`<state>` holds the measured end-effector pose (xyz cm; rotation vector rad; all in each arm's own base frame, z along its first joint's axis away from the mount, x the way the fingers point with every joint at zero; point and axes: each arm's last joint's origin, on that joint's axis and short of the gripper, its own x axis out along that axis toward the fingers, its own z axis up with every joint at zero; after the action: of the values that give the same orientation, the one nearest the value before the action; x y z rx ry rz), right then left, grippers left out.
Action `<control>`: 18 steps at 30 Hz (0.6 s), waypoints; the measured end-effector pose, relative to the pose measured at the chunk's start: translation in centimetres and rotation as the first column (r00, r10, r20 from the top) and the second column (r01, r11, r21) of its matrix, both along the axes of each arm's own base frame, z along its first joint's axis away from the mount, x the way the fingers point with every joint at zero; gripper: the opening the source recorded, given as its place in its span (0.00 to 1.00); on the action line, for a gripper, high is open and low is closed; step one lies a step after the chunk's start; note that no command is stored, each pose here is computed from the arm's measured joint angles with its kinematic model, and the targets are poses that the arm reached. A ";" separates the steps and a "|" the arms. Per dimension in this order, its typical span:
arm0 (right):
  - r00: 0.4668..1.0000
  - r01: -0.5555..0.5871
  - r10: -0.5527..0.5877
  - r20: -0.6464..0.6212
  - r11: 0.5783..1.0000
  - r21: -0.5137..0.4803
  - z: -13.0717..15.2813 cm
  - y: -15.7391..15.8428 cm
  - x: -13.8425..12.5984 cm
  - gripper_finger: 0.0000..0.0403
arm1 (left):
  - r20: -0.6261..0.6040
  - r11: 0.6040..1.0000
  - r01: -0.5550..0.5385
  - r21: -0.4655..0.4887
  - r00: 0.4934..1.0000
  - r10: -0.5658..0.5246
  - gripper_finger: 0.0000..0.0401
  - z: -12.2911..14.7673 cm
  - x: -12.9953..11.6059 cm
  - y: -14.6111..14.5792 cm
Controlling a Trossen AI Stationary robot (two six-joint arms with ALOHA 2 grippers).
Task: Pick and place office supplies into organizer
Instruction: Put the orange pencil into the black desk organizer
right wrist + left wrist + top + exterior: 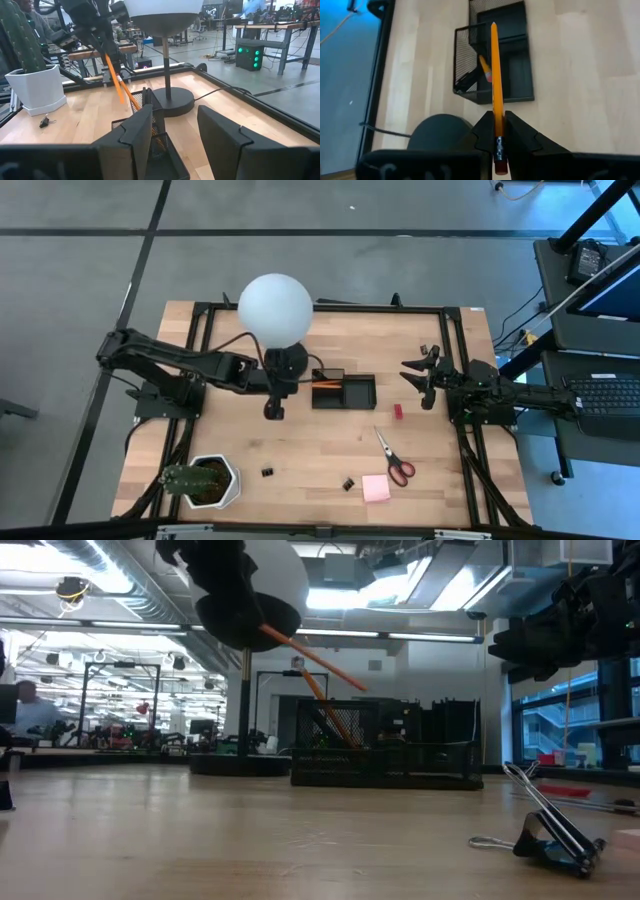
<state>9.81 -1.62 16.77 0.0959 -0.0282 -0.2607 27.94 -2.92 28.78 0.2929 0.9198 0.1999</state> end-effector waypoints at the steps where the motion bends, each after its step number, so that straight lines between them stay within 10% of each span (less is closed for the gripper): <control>1: 1.000 0.001 -0.001 0.000 1.000 0.000 0.0 0.0 0.0 0.40 | -0.003 1.000 -0.011 0.008 1.000 0.011 0.05 -0.2 0.1 0.0; 18: 1.000 0.000 0.000 0.000 1.000 0.000 0.0 0.0 0.0 0.40 | 0.004 0.999 -0.049 0.015 0.999 0.049 0.05 -0.3 0.3 0.1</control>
<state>9.81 -1.62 16.78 0.0959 -0.0285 -0.2607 28.23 -2.85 28.44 0.2840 0.9228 0.2529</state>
